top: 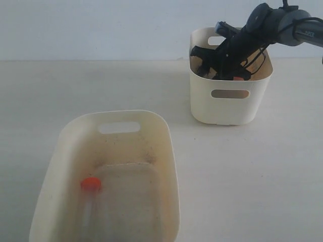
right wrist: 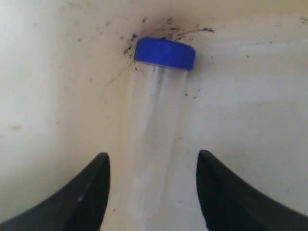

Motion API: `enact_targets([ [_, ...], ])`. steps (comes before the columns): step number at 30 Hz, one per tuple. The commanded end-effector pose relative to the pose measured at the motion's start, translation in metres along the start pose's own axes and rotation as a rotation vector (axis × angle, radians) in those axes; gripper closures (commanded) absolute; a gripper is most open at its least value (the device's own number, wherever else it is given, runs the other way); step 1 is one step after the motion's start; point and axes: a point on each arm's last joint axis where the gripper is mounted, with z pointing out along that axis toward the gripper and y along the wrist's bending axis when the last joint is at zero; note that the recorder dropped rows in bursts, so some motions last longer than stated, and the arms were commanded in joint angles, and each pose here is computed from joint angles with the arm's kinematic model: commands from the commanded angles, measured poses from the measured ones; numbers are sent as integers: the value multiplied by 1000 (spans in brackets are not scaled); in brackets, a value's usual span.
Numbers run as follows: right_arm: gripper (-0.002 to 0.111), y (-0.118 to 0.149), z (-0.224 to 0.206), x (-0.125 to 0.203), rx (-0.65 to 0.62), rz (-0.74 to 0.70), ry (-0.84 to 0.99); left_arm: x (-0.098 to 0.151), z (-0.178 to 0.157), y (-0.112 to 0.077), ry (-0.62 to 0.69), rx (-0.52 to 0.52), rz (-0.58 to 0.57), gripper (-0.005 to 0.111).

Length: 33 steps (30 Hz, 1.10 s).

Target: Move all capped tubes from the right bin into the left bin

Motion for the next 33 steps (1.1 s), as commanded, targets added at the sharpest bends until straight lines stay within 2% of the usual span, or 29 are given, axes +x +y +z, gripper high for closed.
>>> enact_targets([
  [1, 46, -6, 3, -1, 10, 2, -1, -3, -1, 0, -21, 1, -18, 102],
  [5, 55, -11, 11, 4, 18, 9, 31, -3, -1, 0, -21, 1, -18, 102],
  [13, 58, -13, 15, 7, 24, 8, 54, -3, -1, 0, -21, 1, -18, 102],
  [23, 109, -16, 15, 9, 51, -17, 77, -3, -1, 0, -21, 1, -18, 102],
  [31, 107, -16, 15, 9, 51, 1, 73, -3, -1, 0, -21, 1, -18, 102],
  [33, 99, -15, 15, 9, 43, 8, 73, -3, -1, 0, -21, 1, -18, 102],
])
